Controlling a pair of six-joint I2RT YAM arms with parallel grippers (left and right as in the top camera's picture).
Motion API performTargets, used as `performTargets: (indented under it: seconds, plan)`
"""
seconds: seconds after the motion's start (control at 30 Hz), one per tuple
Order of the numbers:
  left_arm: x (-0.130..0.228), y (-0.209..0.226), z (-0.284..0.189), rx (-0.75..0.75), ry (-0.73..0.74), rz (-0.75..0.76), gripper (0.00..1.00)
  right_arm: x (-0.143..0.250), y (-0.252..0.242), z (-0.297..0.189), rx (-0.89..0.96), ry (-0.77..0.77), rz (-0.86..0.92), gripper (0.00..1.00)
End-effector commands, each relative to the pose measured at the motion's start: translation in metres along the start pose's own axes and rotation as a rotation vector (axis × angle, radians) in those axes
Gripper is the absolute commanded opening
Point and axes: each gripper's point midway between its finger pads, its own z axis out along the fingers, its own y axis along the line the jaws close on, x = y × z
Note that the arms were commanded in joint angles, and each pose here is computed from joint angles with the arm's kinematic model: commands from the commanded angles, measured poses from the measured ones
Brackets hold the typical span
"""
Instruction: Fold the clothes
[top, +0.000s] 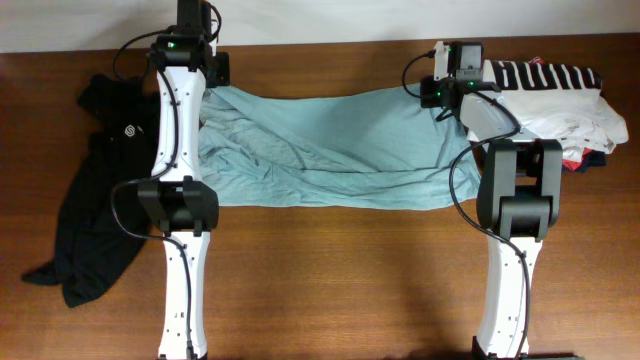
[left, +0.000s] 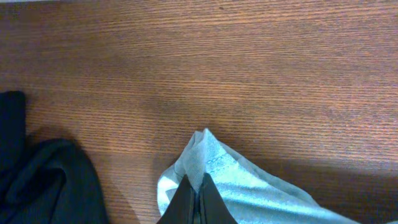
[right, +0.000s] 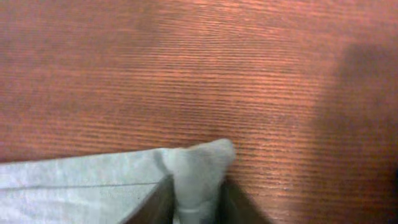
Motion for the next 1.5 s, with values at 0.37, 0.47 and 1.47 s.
performTargets:
  seconds: [0.37, 0.47, 1.47]
  plan:
    - [-0.024, 0.008, -0.03, 0.017, -0.086, -0.02, 0.01, -0.056, -0.005, -0.067, 0.006, 0.094, 0.051, 0.09]
    - [-0.032, 0.01, -0.045, 0.018, -0.113, -0.023, 0.01, -0.063, -0.006, -0.095, 0.007, 0.131, 0.056, 0.07]
    - [0.055, 0.012, -0.081, 0.022, 0.25, 0.018, 0.0, 0.033, -0.018, -0.183, -0.063, 0.617, 0.195, 0.04]
